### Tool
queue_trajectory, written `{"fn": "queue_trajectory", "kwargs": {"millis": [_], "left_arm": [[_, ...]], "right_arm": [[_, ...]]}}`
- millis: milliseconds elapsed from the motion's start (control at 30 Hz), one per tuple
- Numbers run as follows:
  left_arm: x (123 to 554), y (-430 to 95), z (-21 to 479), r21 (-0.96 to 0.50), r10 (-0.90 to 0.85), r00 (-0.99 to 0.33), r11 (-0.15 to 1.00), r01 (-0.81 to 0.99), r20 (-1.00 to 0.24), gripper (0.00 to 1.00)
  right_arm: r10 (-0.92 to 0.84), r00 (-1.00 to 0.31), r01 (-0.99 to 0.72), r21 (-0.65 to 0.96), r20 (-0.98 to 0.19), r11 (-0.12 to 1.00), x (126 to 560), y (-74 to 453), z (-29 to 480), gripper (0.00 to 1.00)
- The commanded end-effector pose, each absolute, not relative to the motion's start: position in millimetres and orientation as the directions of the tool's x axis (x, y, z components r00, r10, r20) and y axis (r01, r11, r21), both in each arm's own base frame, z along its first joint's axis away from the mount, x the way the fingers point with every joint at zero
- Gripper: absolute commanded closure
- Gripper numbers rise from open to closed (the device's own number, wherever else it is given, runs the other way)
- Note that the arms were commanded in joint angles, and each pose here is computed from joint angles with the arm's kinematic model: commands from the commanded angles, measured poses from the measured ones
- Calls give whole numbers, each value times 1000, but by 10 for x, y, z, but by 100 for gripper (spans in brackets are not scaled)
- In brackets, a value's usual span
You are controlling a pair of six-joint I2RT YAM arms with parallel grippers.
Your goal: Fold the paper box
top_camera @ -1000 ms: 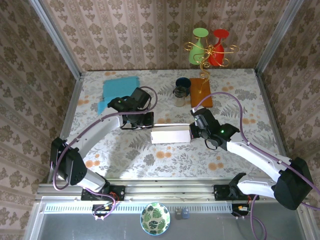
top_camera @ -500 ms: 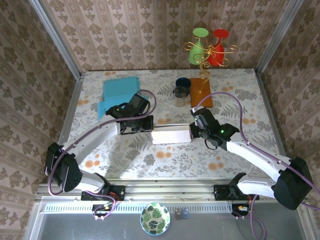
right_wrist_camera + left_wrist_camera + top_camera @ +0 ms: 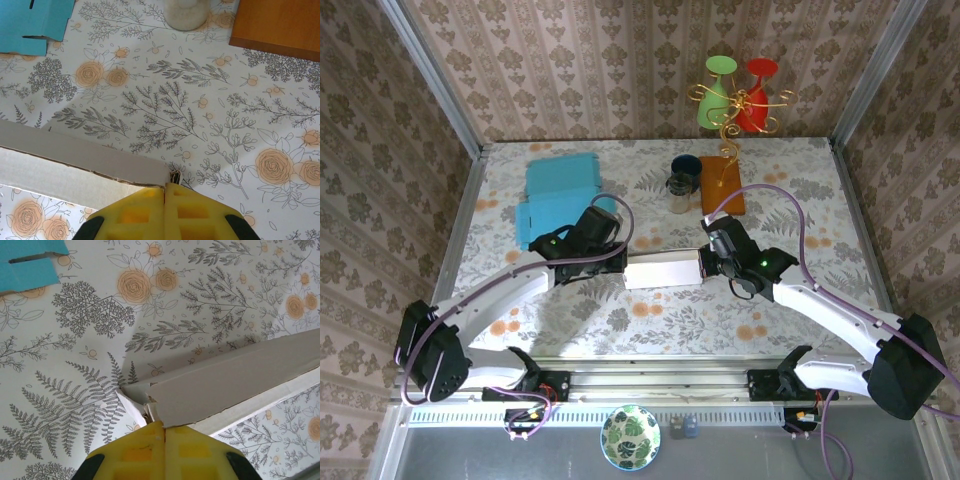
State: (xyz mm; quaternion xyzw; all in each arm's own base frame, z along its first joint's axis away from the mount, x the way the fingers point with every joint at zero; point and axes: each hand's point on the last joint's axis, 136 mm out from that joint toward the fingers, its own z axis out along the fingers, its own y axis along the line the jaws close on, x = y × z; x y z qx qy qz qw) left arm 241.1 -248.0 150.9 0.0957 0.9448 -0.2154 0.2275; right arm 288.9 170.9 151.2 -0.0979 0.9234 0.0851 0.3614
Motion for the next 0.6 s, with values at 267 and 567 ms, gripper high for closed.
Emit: {"fn": "queue_trajectory", "kwargs": {"millis": [267,567], "left_arm": [[2215,-2258,1180,-239,164,-888,928,287,-429,100],[2218,-2284,1208,-214,190,-874,926,311,-446,100]], "right_arm": [[95,-782,-65,233,-616,970,2749,1618,1627,80],[684,-667,366,669,-296,647,2652,1461,2017,37]]}}
